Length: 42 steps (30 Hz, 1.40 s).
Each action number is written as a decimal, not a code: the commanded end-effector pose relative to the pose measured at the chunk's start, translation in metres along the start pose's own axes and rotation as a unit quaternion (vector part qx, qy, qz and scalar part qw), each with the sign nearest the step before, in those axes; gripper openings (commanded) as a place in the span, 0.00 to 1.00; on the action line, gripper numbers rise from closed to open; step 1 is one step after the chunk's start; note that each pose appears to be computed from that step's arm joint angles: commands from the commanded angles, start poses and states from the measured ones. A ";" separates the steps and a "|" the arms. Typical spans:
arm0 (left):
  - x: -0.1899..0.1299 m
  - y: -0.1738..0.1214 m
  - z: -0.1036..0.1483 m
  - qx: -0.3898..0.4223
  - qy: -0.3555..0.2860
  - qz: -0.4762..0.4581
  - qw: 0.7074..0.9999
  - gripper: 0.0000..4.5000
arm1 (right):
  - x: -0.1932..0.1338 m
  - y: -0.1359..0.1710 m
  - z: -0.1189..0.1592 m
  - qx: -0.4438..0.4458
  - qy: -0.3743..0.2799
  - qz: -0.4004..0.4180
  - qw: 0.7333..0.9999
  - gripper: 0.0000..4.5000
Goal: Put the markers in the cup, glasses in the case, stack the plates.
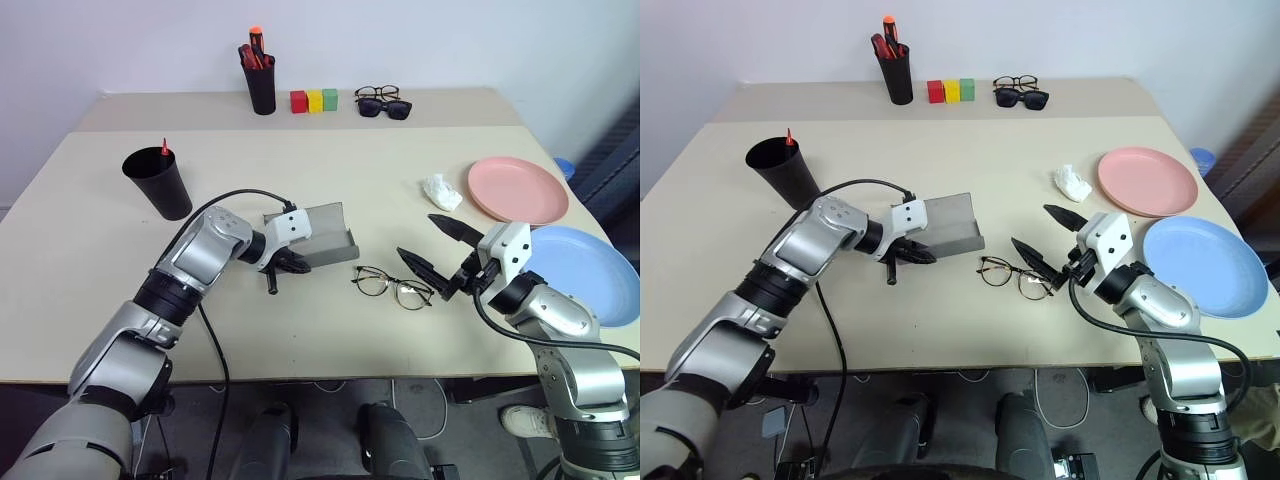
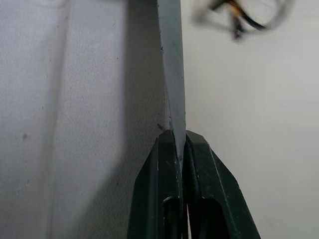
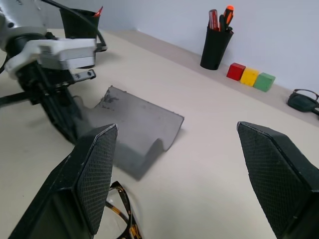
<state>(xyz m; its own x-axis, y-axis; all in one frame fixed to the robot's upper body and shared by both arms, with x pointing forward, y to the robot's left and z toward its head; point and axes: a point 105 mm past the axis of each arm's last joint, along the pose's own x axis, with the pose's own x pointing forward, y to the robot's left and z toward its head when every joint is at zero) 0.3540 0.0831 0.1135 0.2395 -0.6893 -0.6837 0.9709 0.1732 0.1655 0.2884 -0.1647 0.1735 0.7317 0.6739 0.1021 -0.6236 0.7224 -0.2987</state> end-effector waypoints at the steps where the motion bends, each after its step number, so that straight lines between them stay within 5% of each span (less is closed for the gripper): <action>1: 0.000 -0.005 0.009 0.035 -0.005 -0.013 0.999 0.01 | -0.001 -0.001 0.010 -0.015 -0.012 -0.004 1.000 0.87; 27: 0.034 -0.002 0.048 0.039 -0.025 0.007 0.999 0.01 | -0.004 -0.003 0.012 -0.019 -0.004 -0.012 1.000 0.87; 42: 0.027 0.011 0.029 0.053 0.010 0.019 0.998 0.01 | -0.013 0.000 0.004 -0.023 0.021 -0.001 1.000 0.87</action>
<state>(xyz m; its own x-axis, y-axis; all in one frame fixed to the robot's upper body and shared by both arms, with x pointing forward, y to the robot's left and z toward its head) 0.3662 0.0384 0.1127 0.2516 -0.6937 -0.6749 0.9642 0.1194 0.2367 0.2819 -0.1725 0.1625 0.7553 0.6546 0.0309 -0.6194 0.7285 -0.2926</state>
